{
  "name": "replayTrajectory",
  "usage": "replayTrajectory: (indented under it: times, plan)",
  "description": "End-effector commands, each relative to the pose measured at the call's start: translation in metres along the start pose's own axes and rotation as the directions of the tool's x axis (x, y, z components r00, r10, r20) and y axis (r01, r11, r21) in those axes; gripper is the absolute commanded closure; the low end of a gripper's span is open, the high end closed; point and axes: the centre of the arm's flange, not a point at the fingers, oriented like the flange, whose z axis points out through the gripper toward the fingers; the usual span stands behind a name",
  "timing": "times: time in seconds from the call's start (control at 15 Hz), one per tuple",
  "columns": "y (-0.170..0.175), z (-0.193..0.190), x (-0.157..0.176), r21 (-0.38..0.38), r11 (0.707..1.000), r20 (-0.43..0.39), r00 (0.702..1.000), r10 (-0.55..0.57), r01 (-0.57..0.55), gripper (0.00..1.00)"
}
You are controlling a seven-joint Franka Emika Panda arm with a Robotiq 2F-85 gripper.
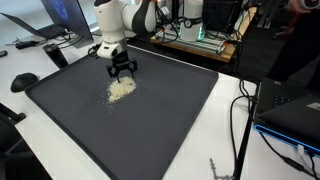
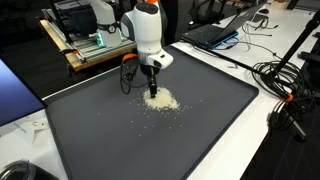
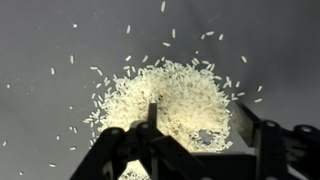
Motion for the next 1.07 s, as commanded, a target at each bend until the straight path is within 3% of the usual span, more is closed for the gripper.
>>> replayTrajectory:
  times: [0.0, 0.53, 0.67, 1.0]
  plan:
    - [0.0117, 0.0043, 0.0017, -0.007, 1.000, 0.016, 1.000, 0.007, -0.007, 0.24]
    - [0.0148, 0.0117, -0.0063, 0.013, 1.000, 0.033, 0.999, 0.014, -0.014, 0.36]
    - [0.0145, 0.0109, -0.0059, 0.015, 1.000, 0.034, 0.999, 0.015, -0.016, 0.59]
    - [0.0144, 0.0089, -0.0047, 0.017, 1.000, 0.037, 0.999, 0.012, -0.012, 0.95]
